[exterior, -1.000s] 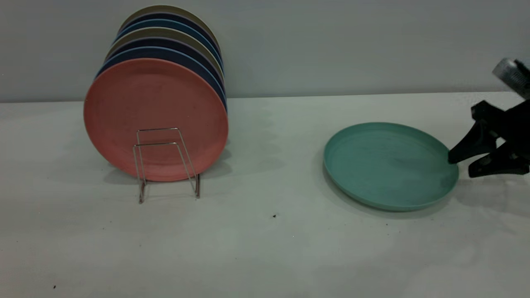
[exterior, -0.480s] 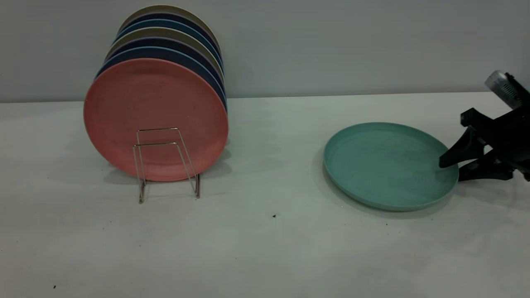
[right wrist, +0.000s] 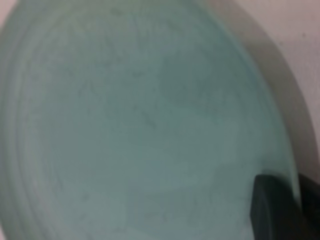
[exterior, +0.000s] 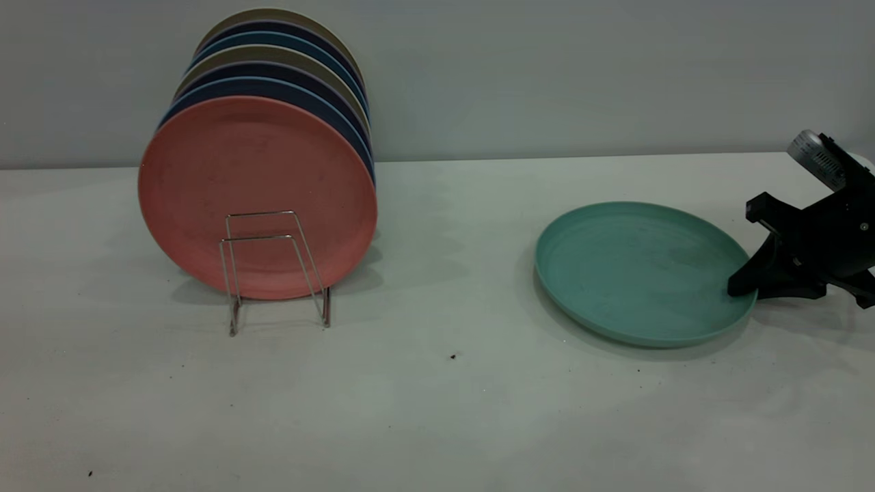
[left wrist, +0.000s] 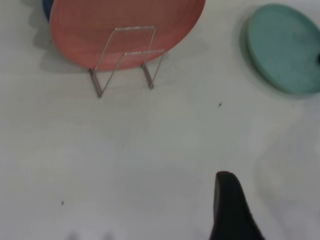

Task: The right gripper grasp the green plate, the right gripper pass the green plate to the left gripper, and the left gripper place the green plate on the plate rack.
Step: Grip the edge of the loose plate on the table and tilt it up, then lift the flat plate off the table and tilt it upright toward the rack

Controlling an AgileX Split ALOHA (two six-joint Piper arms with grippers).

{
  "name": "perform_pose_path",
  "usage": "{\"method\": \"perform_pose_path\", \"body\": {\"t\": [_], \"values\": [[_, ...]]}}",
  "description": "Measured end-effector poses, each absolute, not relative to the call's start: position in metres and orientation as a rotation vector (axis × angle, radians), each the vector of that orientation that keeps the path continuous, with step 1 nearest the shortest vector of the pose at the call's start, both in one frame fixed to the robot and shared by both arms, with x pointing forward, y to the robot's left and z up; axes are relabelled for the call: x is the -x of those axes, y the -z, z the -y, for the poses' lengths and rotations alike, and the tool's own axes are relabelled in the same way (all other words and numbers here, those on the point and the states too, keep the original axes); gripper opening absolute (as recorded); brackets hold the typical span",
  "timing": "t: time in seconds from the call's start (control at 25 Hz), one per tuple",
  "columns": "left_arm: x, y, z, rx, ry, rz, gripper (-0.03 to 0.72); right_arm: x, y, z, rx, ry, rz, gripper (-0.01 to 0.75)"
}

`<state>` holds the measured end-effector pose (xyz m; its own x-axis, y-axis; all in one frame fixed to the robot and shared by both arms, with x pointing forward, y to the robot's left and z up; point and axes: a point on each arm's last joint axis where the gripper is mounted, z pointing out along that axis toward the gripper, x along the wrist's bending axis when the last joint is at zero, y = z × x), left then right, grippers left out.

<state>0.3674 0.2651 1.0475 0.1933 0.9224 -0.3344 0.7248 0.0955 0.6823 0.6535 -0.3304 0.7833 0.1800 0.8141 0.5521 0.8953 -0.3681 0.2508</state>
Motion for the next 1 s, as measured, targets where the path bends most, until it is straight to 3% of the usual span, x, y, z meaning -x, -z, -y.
{"method": "perform_pose_path", "body": {"t": [0.28,0.6,1.0], "values": [[-0.393,-1.029,-0.261,-1.668,-0.174,-1.672,0.446,-0.654,-0.808,0.325,2.218,0.892,1.932,0.013],[-0.455,-1.004,-0.253,-1.748,0.019,-1.700,0.446,-0.659,-0.865,0.282,2.030,0.933,2.254,0.013],[-0.515,-0.965,-0.221,-1.846,0.191,-1.641,0.446,-0.648,-0.873,0.226,1.781,0.923,2.324,0.013]]}}
